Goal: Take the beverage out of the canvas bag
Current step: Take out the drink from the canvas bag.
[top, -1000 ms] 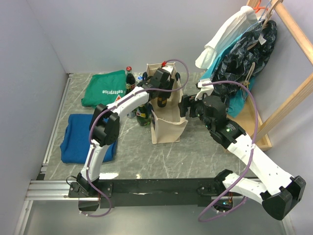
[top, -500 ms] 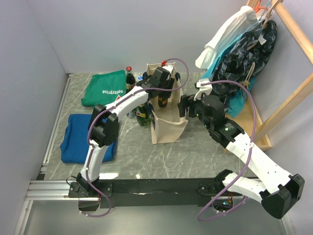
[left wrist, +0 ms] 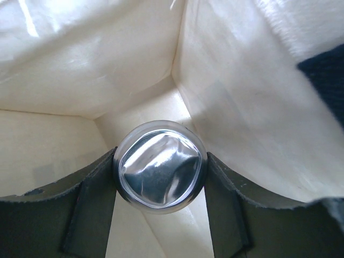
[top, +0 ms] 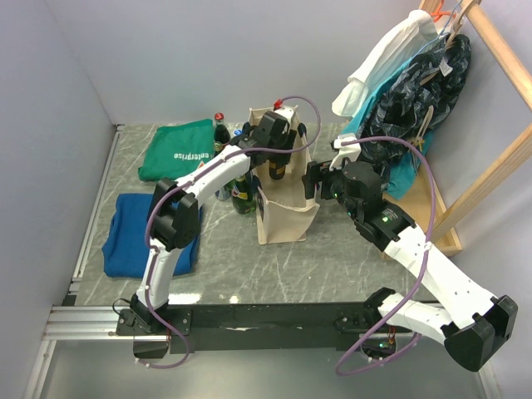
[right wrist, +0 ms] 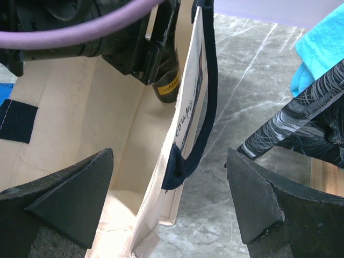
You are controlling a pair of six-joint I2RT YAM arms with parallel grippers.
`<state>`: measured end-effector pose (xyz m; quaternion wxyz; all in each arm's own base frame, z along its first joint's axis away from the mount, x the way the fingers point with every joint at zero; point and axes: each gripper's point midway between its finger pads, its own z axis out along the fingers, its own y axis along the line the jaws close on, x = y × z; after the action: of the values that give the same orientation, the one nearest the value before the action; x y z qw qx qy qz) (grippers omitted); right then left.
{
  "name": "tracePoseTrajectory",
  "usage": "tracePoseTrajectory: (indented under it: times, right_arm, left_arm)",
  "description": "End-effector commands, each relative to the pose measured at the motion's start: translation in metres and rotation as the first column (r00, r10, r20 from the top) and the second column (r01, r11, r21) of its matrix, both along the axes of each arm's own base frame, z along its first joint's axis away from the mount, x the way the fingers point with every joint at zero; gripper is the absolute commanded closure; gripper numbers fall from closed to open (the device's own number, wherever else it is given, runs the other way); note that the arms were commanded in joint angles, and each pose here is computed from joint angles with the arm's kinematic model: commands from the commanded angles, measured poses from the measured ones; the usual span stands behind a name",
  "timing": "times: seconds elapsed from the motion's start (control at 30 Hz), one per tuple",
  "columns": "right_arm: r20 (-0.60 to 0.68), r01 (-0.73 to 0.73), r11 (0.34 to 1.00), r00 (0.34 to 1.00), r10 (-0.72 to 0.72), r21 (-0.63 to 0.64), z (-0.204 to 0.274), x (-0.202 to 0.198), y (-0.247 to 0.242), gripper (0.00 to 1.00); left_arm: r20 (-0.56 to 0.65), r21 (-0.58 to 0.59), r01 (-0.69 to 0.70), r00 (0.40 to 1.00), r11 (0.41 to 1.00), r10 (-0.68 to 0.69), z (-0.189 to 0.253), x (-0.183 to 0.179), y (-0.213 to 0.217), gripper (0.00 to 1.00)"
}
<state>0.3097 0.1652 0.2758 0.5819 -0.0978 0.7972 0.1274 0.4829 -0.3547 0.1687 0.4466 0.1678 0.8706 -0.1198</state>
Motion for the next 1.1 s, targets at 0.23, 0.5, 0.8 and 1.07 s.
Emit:
tracePoseTrajectory:
  times: [0.23,0.5,0.8,1.07]
  right_arm:
    - [0.037,0.008,1.000,0.999,-0.008,0.011,0.012,0.003,0.000,0.09]
    - [0.038,0.007,1.000,0.999,-0.007,0.013,0.013,0.003,0.000,0.09]
    - [0.038,0.003,1.000,0.999,-0.004,0.017,0.014,0.002,0.000,0.09]
    - [0.034,-0.006,1.000,0.999,0.005,0.025,0.016,0.000,0.002,0.09]
  left_arm:
    - [0.195,-0.135,0.029,0.981,0.990,-0.002,0.108,-0.003,-0.002,0.99]
    - [0.194,-0.134,0.034,0.981,0.990,-0.007,0.109,-0.005,-0.002,0.99]
    - [0.193,-0.143,0.079,0.980,0.987,-0.050,0.120,-0.016,-0.006,0.99]
    - [0.171,-0.142,0.125,0.980,0.982,-0.100,0.130,-0.029,-0.007,0.99]
